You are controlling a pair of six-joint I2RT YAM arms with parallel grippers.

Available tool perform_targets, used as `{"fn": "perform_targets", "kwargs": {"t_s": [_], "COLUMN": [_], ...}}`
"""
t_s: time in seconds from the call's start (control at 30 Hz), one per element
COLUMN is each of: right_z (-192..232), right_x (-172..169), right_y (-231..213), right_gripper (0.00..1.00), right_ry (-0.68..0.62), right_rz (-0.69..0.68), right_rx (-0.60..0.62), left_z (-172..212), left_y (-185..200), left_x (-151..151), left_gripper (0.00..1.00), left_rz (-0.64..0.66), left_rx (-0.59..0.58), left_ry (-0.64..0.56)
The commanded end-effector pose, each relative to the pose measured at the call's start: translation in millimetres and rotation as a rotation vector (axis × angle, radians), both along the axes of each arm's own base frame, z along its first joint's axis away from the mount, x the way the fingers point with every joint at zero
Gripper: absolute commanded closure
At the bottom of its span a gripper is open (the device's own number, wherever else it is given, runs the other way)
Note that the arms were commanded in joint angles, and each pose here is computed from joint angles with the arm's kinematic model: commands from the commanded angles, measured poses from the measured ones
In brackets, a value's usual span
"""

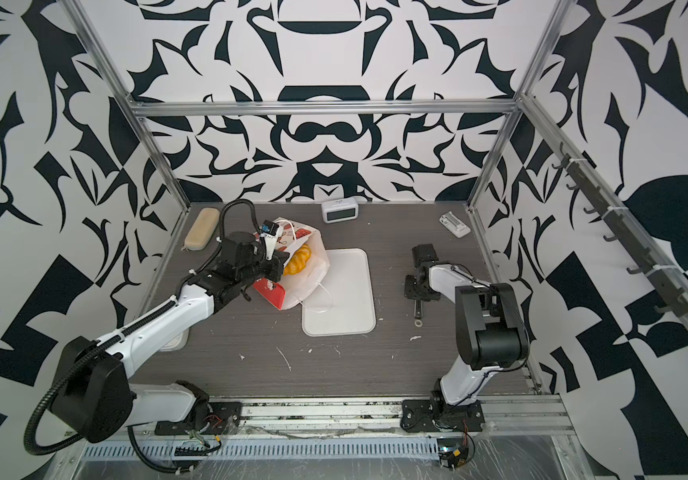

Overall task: Take the fake bread out of the paper bag
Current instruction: 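Grasp the metal tongs with the right gripper and lift them, then move the tongs toward the bag opening with the right gripper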

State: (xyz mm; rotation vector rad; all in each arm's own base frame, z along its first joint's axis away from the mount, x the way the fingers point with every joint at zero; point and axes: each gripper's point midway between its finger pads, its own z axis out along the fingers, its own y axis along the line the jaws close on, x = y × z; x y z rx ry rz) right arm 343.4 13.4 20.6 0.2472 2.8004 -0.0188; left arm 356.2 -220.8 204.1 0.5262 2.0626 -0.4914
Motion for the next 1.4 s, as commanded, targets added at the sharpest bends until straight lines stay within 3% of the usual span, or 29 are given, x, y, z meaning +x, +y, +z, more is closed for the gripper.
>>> {"fn": "perform_targets", "kwargs": {"t_s": [0.0, 0.23, 0.33, 0.5, 0.73, 1.03, 1.13, 1.37], "right_z": [9, 70, 99, 135, 144, 141, 144, 159], "right_x": [-9, -35, -53, -91, -126, -117, -113, -109], "right_y": [6, 70, 113, 176, 244, 256, 257, 258], "right_gripper": [1.00, 1.00, 1.00, 1.00, 1.00, 1.00, 0.87, 0.70], "right_ry": [-0.008, -0.121, -0.163, -0.128, -0.037, -0.056, -0.079, -0.123], "right_rz": [0.004, 0.177, 0.351, 0.629, 0.909, 0.933, 0.921, 0.913], "right_rx": [0.045, 0.235, 0.227, 0.165, 0.101, 0.045, 0.036, 0.039], "left_z": [17, 19, 21, 23, 23, 31, 30, 18], "left_y": [-4, -4, -5, -6, -8, -10, -12, -17], "left_x": [-2, -2, -3, -6, -13, -17, -17, -14], "left_gripper": [1.00, 1.00, 1.00, 1.00, 1.00, 1.00, 1.00, 1.00], "left_rz": [-0.016, -0.026, -0.034, -0.051, -0.075, -0.084, -0.091, -0.095], "left_rx": [-0.056, -0.045, -0.040, -0.036, -0.046, -0.059, -0.059, -0.041], "left_ry": [-0.042, -0.042, -0.048, -0.051, -0.042, -0.058, -0.057, -0.034]}}
